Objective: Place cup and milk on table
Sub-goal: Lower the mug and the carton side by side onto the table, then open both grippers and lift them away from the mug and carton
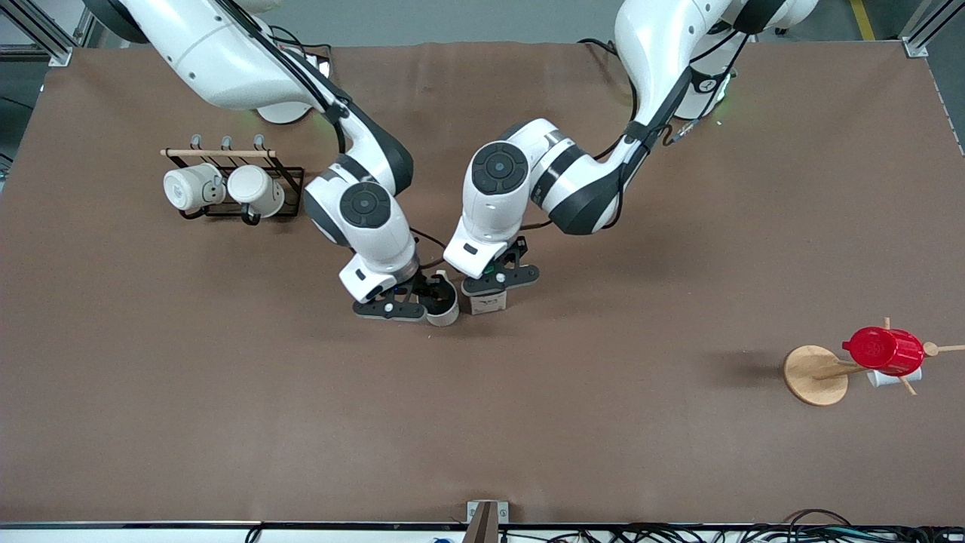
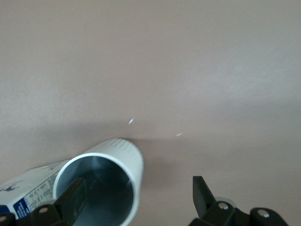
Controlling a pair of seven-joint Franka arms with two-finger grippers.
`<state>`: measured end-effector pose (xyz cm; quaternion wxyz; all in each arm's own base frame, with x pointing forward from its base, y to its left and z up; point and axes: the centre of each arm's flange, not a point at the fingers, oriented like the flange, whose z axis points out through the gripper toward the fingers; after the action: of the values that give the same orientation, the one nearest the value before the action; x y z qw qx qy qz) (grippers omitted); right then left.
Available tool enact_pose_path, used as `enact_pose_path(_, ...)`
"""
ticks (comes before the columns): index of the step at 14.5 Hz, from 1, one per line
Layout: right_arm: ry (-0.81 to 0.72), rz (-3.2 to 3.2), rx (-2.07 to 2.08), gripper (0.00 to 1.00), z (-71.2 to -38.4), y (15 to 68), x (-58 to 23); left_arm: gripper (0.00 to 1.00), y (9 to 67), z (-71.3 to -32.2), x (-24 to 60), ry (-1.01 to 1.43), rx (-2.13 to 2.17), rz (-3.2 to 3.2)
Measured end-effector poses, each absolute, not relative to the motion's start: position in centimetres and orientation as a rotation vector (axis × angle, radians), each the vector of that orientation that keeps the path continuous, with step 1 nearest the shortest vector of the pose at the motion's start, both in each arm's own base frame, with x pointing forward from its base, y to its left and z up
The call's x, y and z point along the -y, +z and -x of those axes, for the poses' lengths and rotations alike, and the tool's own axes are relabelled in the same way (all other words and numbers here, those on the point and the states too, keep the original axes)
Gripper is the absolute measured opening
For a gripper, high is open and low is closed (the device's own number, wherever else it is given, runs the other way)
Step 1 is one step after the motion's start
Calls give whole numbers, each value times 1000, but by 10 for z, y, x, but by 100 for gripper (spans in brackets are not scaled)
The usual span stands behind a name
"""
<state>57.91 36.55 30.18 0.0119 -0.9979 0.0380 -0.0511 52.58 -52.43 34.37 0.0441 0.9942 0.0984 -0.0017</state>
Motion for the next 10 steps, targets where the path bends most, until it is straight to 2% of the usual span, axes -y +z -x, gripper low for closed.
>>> enact_pose_path(4, -76, 3126, -68, 100, -601, 382, -295, 99, 355, -533, 521, 29, -314, -3025)
enact_pose_path(7, -137, 3168, -79, 100, -620, 456, -193, 100, 415, -567, 477, 149, -314, -3038)
enact_pose_path(10, -230, 3203, -152, 100, -620, 518, -98, 100, 492, -599, 406, 274, -263, -3038)
